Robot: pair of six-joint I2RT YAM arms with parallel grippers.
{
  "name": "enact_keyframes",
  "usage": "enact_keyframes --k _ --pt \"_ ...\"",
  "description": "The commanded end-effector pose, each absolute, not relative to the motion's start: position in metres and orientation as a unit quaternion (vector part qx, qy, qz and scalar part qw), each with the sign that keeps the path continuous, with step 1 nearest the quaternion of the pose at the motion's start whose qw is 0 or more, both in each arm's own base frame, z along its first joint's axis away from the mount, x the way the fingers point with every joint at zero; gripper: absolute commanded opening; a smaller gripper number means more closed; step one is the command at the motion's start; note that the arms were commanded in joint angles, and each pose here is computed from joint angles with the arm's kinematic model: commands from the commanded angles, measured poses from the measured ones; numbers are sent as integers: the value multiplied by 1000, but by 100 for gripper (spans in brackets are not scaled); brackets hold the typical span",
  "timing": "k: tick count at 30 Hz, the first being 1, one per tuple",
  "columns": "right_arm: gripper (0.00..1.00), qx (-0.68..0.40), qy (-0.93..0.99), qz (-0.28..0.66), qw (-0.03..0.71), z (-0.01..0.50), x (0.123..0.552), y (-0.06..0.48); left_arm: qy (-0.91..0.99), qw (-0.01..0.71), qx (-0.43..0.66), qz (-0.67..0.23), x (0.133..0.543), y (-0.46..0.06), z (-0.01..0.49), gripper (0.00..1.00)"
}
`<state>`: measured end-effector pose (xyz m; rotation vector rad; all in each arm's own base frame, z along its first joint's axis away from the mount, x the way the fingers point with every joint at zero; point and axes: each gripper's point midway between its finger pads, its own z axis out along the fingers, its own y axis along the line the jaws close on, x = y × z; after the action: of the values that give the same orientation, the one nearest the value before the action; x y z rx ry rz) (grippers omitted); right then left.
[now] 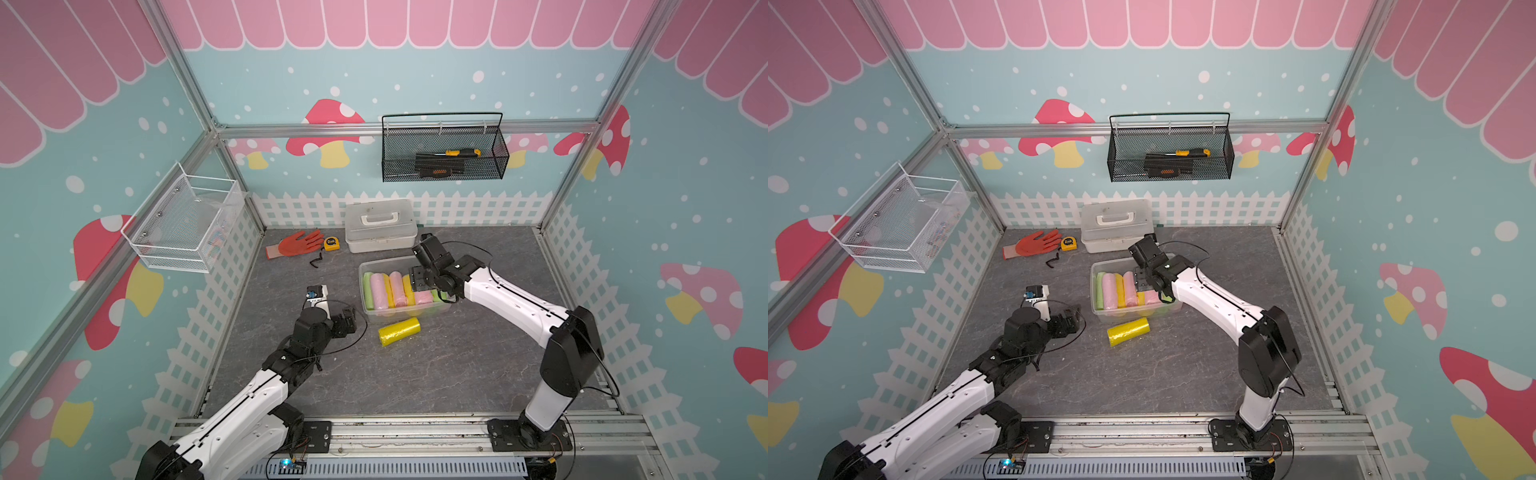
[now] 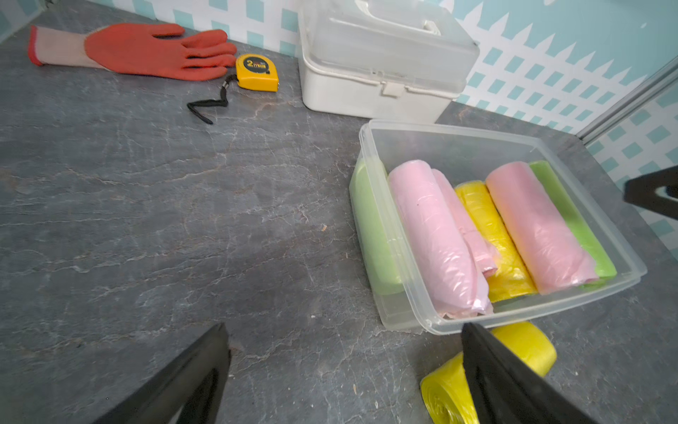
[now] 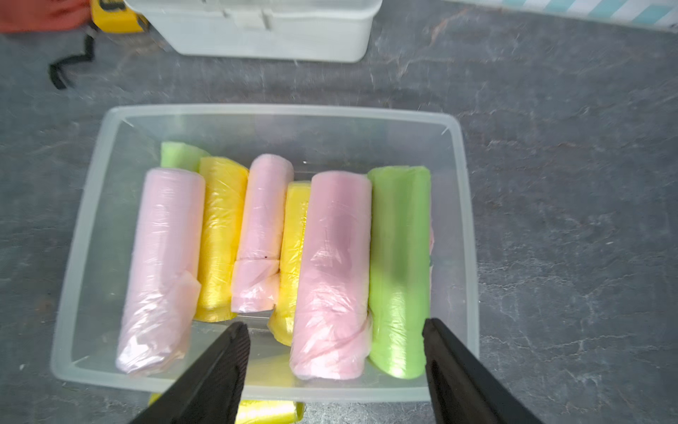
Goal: Put the roll of trash bags into the storage box
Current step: Place the roll of trash bags in the storage box.
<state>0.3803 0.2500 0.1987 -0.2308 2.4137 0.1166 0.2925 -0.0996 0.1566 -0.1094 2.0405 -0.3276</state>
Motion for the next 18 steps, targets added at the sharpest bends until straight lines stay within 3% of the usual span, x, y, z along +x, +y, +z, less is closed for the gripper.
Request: enact_keyframes --k 1,10,18 --pt "76 -97 921 40 375 219 374 240 838 528 -72 -121 290 -87 177 99" --pt "79 -109 890 32 442 259 337 197 824 545 -126 -93 278 -60 201 99" --pt "82 -88 862 3 500 258 298 142 780 546 -305 40 261 11 195 99"
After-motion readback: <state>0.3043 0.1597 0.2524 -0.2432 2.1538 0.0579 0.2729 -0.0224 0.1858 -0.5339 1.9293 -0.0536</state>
